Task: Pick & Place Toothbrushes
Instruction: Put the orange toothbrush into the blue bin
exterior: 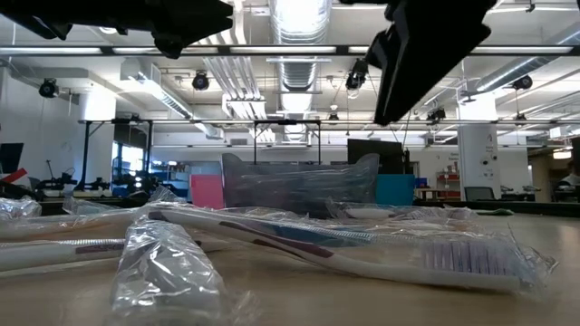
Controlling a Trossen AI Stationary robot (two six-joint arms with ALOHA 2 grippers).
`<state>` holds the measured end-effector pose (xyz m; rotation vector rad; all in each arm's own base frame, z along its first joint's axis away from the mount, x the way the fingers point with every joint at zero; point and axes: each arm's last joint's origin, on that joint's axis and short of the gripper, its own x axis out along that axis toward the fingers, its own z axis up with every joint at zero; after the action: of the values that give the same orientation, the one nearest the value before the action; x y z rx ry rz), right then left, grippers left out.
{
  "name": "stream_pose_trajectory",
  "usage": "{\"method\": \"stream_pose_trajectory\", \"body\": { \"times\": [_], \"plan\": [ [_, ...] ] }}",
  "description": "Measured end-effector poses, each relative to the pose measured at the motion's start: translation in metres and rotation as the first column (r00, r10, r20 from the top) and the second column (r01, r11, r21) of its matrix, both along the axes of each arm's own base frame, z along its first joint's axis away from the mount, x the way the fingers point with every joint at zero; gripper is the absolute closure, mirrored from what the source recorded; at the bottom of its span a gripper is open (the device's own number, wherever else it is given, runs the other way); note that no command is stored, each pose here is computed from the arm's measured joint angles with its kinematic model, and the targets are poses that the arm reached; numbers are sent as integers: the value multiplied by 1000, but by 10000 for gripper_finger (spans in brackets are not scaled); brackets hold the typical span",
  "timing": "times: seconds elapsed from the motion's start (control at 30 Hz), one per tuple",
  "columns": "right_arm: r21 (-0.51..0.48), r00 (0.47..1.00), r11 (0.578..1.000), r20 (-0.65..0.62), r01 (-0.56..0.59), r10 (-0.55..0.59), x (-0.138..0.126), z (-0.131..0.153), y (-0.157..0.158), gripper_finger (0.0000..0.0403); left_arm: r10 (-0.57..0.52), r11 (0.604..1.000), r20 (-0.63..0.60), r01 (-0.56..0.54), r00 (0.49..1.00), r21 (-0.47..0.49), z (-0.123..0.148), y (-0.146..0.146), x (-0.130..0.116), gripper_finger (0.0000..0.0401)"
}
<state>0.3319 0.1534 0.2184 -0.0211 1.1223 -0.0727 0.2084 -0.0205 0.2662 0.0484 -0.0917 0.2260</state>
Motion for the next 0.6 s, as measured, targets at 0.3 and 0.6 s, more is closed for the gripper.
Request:
{"method": "stream_pose_trajectory", "body": {
  "times": [0.3,0.6],
  "plan": [
    [-33,997,999,-76,11,-14,8,-30,3,223,0,1000,-6,0,1000,0,0,0,0,236],
    [-21,979,999,-201,24,-28,20,-73,-2,206,0,1000,-18,0,1000,2,-2,0,0,236]
  ]
}}
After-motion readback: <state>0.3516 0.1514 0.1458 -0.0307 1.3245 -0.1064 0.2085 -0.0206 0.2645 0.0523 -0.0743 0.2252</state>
